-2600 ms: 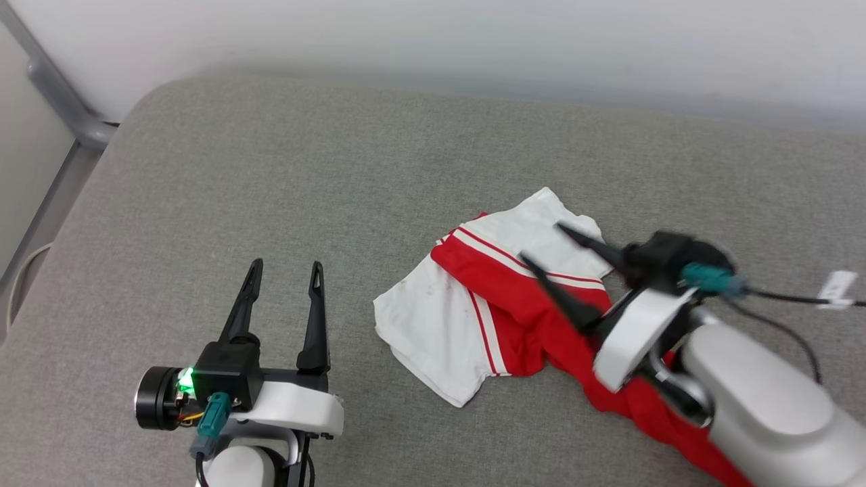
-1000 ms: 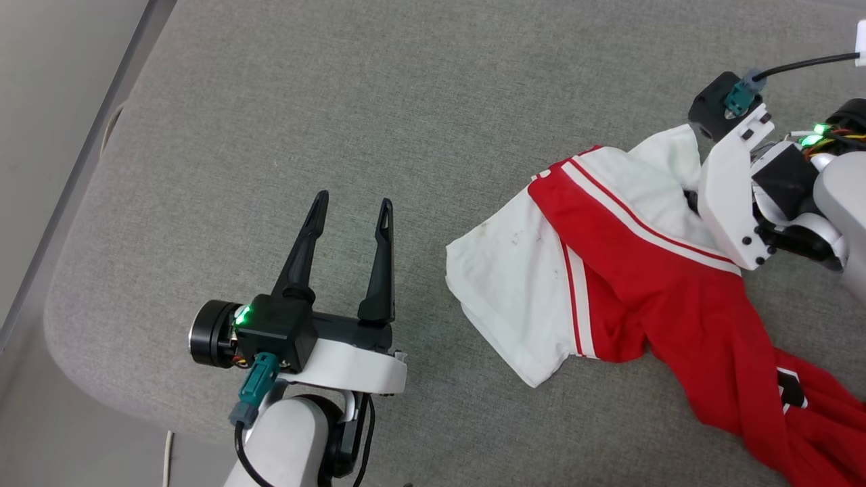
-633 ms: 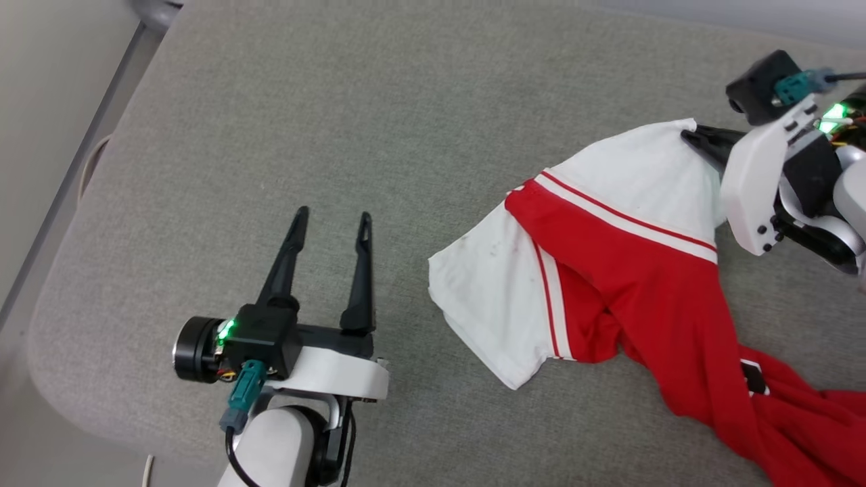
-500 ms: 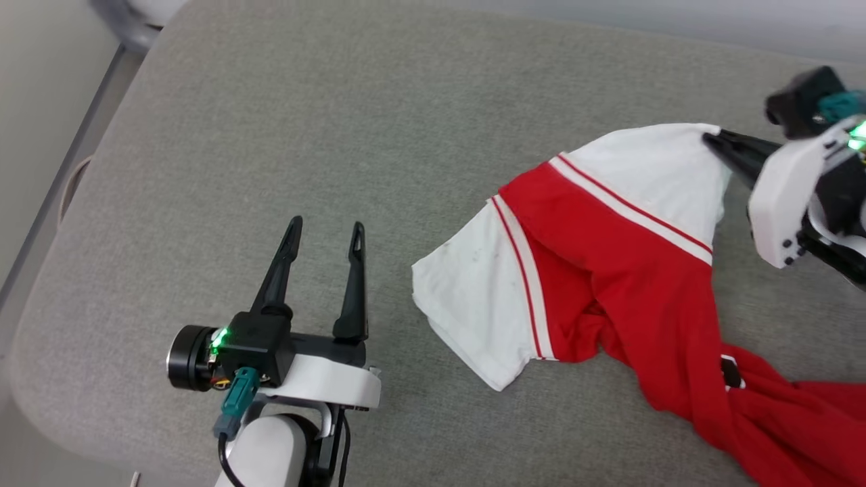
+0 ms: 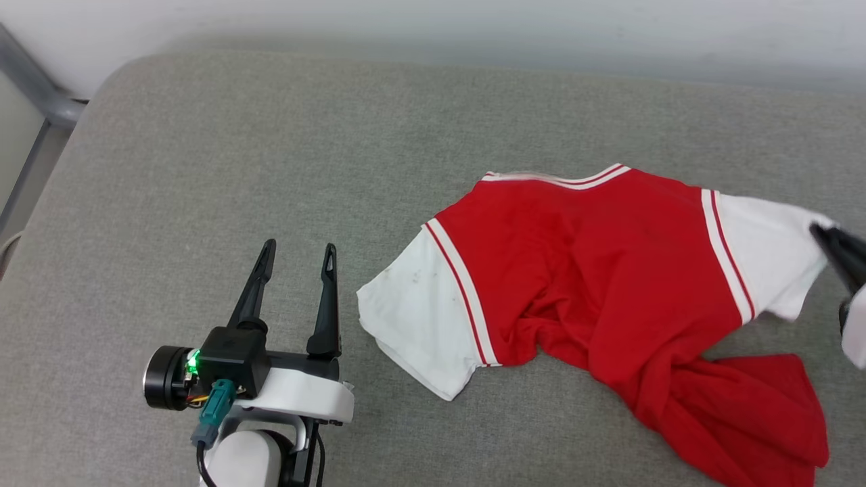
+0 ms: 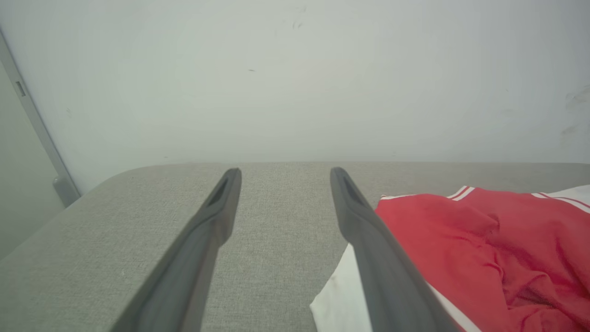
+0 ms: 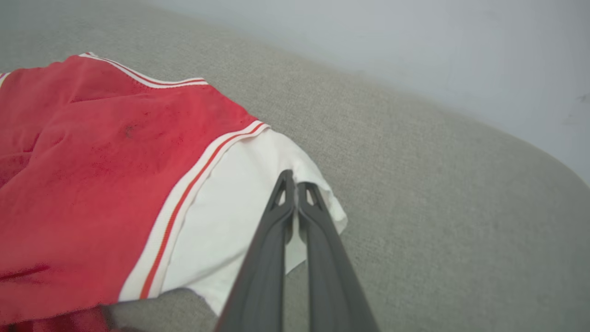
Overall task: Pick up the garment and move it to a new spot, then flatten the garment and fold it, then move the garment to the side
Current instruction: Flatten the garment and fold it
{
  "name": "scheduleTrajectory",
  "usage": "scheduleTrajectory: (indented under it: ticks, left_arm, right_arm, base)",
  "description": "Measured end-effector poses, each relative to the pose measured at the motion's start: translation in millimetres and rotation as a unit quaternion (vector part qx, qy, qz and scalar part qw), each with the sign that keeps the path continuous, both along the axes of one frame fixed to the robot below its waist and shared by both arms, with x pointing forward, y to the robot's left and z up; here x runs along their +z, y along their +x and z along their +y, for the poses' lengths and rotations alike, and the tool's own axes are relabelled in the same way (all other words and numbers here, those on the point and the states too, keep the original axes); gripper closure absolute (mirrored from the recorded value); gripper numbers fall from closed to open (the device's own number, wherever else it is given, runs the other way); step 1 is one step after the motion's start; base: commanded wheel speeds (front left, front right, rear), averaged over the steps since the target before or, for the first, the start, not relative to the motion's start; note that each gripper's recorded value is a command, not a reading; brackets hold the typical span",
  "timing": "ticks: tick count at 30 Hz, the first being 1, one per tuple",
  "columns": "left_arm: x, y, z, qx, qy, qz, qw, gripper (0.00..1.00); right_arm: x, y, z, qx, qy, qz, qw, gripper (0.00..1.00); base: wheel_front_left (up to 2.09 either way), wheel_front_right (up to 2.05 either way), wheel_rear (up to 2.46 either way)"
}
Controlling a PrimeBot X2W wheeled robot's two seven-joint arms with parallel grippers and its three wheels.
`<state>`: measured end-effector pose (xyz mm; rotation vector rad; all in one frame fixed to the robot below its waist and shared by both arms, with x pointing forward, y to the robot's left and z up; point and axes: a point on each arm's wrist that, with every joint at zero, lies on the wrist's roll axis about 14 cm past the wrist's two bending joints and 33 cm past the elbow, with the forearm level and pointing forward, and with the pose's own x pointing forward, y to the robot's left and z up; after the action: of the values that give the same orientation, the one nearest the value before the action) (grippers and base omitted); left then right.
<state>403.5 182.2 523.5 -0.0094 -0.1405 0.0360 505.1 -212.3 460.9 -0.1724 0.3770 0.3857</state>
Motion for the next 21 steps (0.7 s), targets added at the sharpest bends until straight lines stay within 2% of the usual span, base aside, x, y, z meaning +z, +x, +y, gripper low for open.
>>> scheduleTrajectory:
  ticks: [7,13,14,15,16,21]
  left_arm:
    - [3.3,-2.6,-5.5,-0.013,0.002,-0.005,1.000,0.00]
    - [3.3,-1.6,-8.4,-0.023,0.005,-0.005,1.000,0.00]
    - [3.6,-1.4,-8.7,-0.025,0.006,-0.005,1.000,0.00]
    - [4.1,-1.2,-8.8,-0.026,0.008,-0.006,1.000,0.00]
    - [4.6,-1.2,-9.2,-0.028,0.009,-0.007,1.000,0.00]
    - [16.4,3.2,-9.9,-0.045,0.027,-0.023,0.998,0.00]
  right_arm:
    - [-40.4,-61.7,-55.5,-0.090,-0.009,0.065,0.994,1.00]
    - [-80.5,-110.1,-64.1,-0.140,0.006,0.134,0.981,1.00]
    - [-82.1,-112.4,-62.9,-0.145,0.012,0.136,0.980,0.76]
    - [-82.4,-114.2,-62.5,-0.148,0.013,0.135,0.980,0.24]
    - [-80.4,-113.8,-63.3,-0.153,0.016,0.129,0.980,0.00]
    - [-46.7,-98.9,-71.8,-0.173,0.024,0.038,0.984,0.00]
  base:
    - [0.00,0.00,0.00]
    - [0.00,0.00,0.00]
    - [0.00,0.00,0.00]
    - [0.00,0.00,0.00]
    - [0.00,0.00,0.00]
    - [0.00,0.00,0.00]
